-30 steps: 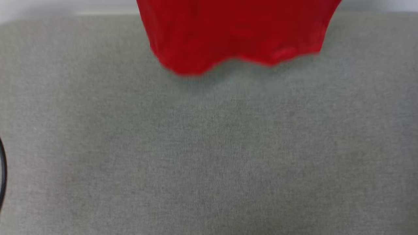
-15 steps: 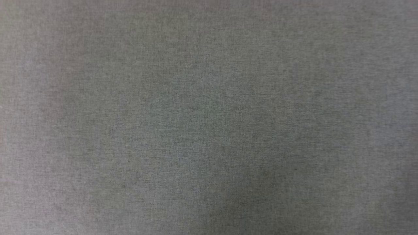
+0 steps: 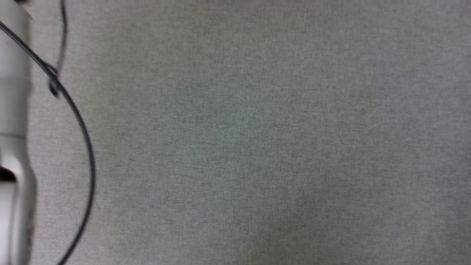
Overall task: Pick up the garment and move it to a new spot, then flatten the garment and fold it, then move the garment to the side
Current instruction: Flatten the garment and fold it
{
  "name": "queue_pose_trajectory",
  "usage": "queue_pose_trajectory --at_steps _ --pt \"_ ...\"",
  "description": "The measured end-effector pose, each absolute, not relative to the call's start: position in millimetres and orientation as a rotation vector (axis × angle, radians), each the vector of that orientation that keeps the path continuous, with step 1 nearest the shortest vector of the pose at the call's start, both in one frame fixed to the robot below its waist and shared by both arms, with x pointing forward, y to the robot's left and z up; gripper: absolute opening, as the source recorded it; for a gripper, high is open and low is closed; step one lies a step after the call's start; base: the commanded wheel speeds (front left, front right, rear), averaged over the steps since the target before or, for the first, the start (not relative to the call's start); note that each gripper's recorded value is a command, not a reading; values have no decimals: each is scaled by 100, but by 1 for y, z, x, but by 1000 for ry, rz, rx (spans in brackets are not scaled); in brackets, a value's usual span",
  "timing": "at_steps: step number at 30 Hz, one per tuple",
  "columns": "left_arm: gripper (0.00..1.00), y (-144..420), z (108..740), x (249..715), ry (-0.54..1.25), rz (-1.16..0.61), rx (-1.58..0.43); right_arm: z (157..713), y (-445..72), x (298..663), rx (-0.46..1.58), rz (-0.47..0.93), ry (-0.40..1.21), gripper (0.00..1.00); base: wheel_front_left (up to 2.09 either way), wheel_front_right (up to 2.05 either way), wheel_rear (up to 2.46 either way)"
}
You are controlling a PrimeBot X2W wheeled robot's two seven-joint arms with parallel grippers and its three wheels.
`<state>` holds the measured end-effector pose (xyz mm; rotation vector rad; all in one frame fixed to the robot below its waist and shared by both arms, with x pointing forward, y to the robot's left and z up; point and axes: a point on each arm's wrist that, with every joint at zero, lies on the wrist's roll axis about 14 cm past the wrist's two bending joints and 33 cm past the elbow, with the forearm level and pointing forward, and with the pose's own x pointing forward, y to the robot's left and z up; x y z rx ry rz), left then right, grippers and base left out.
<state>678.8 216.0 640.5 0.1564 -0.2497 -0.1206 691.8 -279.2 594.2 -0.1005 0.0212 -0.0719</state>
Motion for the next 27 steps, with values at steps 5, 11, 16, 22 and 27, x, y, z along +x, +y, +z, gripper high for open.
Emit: queue_pose_trajectory --at_steps 5,11,16,22,27 --pt "0 216 591 647 -139 -123 99 550 -278 660 -95 -50 144 0 0 0 0" --pt "0 216 540 593 -23 -124 52 515 -277 610 -67 -18 251 0 0 0 0" --pt "0 228 512 544 61 -97 28 488 -279 560 -59 -2 372 0 0 0 0" --pt "0 235 488 491 149 -77 2 472 -290 505 -36 -8 483 0 0 0 0" --pt "0 236 457 448 292 -88 5 466 -298 467 -14 -8 556 0 0 0 0"
